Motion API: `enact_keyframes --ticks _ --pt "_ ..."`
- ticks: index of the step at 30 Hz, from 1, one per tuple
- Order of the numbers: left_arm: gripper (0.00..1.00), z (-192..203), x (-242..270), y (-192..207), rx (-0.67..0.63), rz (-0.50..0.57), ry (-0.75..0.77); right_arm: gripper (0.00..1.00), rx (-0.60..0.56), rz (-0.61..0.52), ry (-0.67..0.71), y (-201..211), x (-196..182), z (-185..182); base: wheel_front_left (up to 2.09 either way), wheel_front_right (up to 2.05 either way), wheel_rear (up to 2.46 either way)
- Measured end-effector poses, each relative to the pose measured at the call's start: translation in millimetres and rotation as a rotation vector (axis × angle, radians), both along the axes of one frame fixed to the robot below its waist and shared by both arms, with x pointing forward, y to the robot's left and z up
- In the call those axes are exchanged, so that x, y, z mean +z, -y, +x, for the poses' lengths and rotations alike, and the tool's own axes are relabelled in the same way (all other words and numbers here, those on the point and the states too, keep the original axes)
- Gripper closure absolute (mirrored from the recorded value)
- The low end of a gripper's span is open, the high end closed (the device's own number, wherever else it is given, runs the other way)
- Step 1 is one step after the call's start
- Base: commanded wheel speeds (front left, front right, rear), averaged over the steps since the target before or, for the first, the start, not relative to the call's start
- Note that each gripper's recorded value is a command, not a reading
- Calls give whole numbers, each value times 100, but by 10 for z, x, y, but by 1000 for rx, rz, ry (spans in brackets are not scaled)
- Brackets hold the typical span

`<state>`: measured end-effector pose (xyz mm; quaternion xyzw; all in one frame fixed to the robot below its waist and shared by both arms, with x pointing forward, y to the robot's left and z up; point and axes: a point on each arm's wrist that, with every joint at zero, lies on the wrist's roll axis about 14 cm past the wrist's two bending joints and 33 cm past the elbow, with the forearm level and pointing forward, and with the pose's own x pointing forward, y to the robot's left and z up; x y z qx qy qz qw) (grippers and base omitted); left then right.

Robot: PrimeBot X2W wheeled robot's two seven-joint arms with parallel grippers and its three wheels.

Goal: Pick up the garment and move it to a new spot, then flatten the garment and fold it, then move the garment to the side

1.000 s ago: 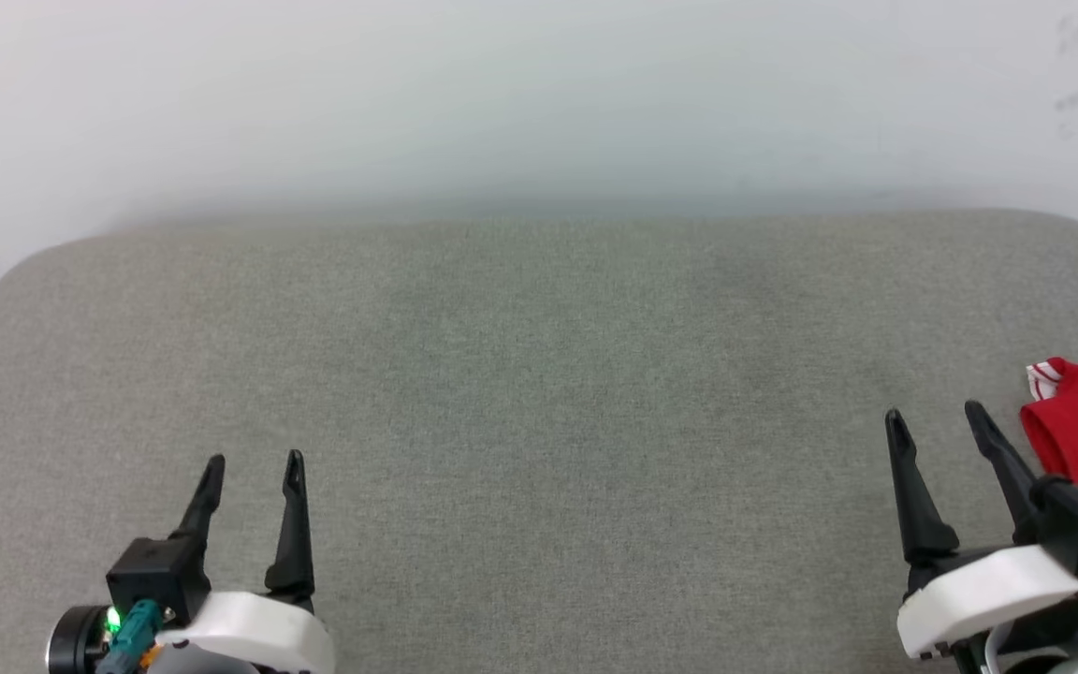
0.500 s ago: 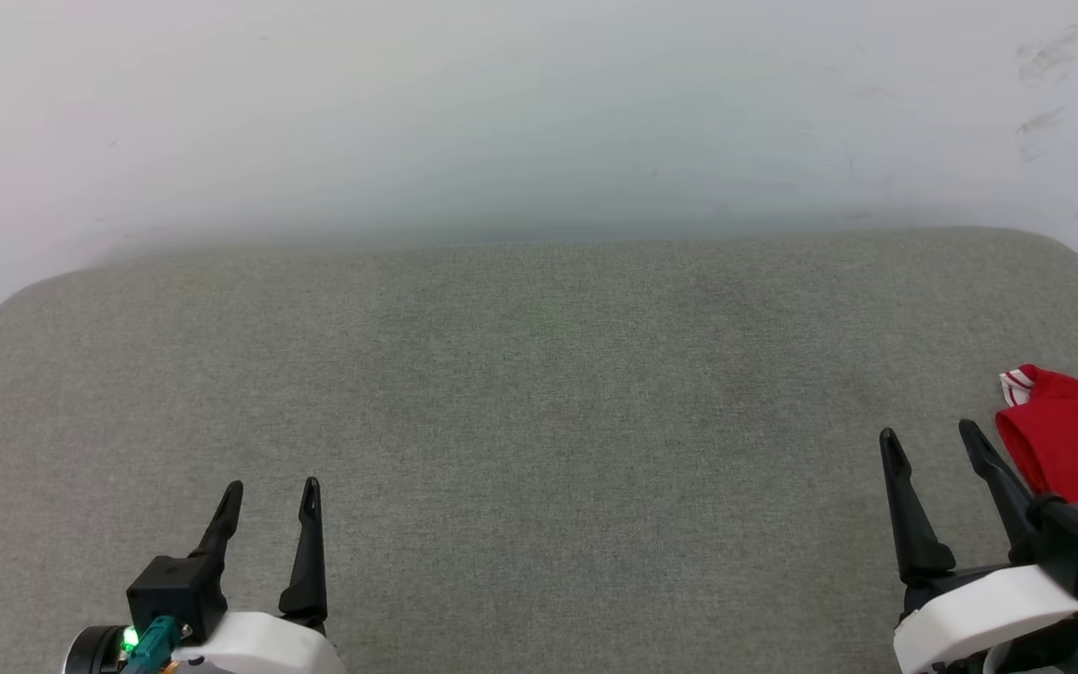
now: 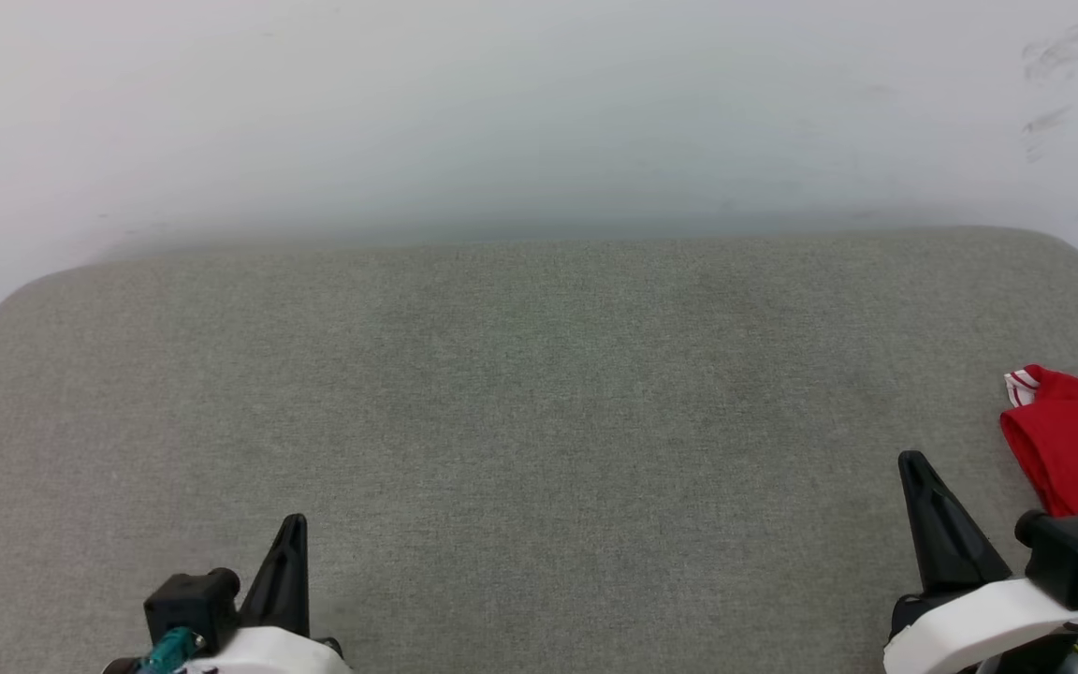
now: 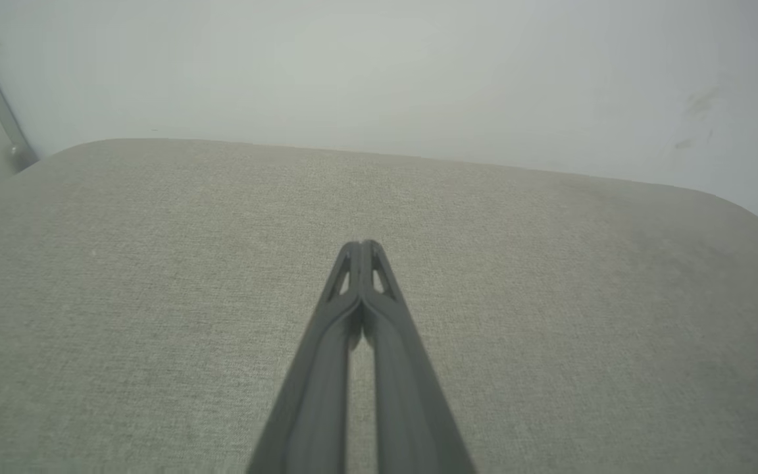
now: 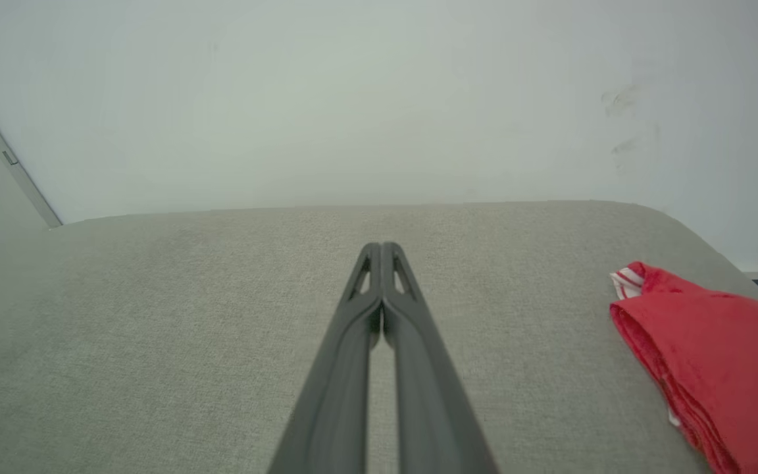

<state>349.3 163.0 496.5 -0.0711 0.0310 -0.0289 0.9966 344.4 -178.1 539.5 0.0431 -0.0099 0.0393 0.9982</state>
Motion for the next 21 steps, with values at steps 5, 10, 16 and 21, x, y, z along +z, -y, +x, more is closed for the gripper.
enact_keyframes --ticks 5,10,16,21 --pt "100 30 -45 -51 24 -89 -41 100 6 109 -18 -2 -56 7 0 0 0" --pt "100 54 -91 -85 41 -174 -76 100 8 206 -33 5 -105 20 0 0 0" --pt "100 93 -120 -110 57 -274 -106 100 12 318 -36 7 -109 61 0 0 0" --pt "100 130 -122 -117 67 -359 -120 100 12 405 -44 15 -134 77 0 0 0"
